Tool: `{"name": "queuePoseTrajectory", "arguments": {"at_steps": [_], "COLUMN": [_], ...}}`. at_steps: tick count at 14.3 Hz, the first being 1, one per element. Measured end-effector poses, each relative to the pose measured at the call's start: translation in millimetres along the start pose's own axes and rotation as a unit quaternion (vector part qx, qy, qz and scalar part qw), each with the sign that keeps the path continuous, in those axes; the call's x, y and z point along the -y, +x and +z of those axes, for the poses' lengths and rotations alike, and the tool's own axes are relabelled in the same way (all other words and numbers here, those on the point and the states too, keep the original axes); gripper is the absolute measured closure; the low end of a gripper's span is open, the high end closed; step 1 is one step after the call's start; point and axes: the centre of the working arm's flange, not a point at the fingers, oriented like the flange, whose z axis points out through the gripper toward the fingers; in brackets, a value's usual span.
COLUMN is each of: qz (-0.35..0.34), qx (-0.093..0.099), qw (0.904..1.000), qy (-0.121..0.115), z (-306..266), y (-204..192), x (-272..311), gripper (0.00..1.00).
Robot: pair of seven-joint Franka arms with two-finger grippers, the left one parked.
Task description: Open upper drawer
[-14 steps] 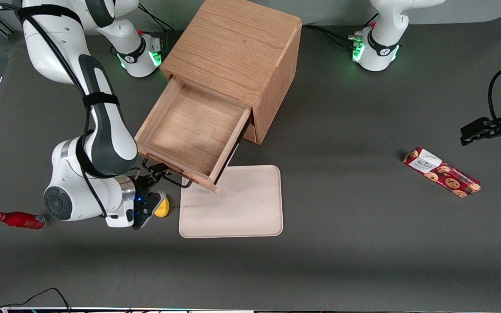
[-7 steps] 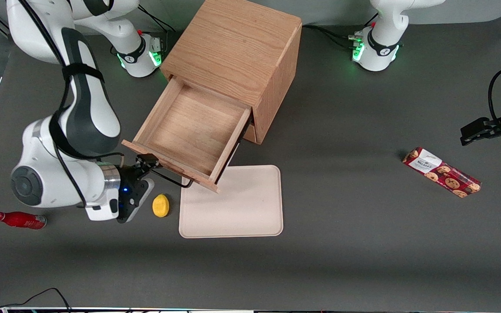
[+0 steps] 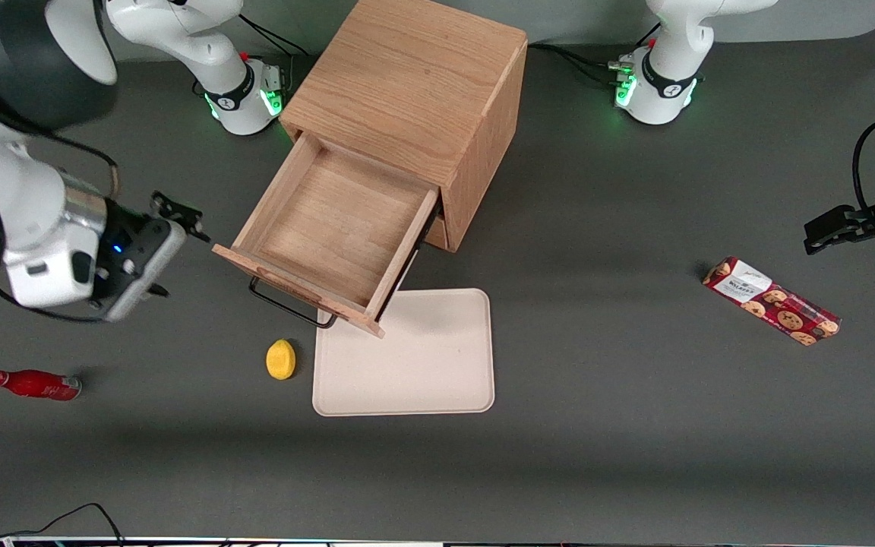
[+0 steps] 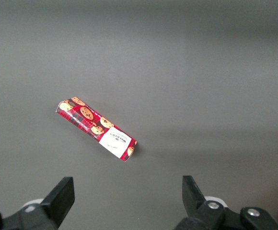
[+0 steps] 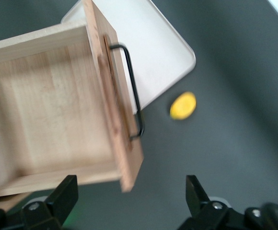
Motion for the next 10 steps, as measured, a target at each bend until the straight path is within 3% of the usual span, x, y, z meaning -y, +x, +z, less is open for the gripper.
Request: {"name": "queuePoseTrajectory", "arguments": {"at_steps": [2, 4, 7, 10], "qz": [0.085, 0.168, 0.264, 0.307], "qx": [0.017, 0.027, 0.004, -0.013], "qw": [0.9959, 0.9849, 0.9638, 0.951], "qy": [-0.024, -0.03, -0.037, -0.036], "z": [-11, -5, 23, 50], "y": [-25, -47, -91, -138], "x": [6, -2, -32, -55], "gripper": [0.0, 0.0, 0.0, 0.0]}}
